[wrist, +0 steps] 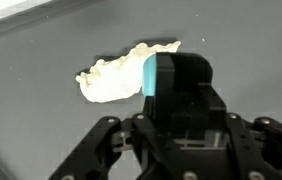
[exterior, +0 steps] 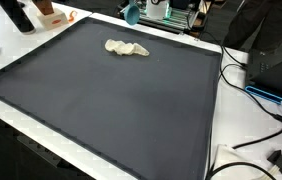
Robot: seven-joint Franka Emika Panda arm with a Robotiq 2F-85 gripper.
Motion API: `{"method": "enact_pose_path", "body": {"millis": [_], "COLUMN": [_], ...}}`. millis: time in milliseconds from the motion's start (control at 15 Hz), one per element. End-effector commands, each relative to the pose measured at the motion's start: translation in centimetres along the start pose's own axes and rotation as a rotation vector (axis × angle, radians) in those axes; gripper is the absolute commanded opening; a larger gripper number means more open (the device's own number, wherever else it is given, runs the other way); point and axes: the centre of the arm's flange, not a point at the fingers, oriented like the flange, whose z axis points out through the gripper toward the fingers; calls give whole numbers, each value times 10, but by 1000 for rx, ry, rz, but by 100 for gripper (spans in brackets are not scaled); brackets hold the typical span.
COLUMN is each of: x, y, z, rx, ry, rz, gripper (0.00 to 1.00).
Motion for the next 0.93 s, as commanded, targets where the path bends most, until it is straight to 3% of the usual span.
{"method": "enact_pose_path", "body": {"millis": [0,867], "x": [-12,-27], "y": [-20,-60], "z": [-26,-63], "rx": [-53,-171], "ry": [-3,-4], "rz": [43,76], "gripper": [25,25]}}
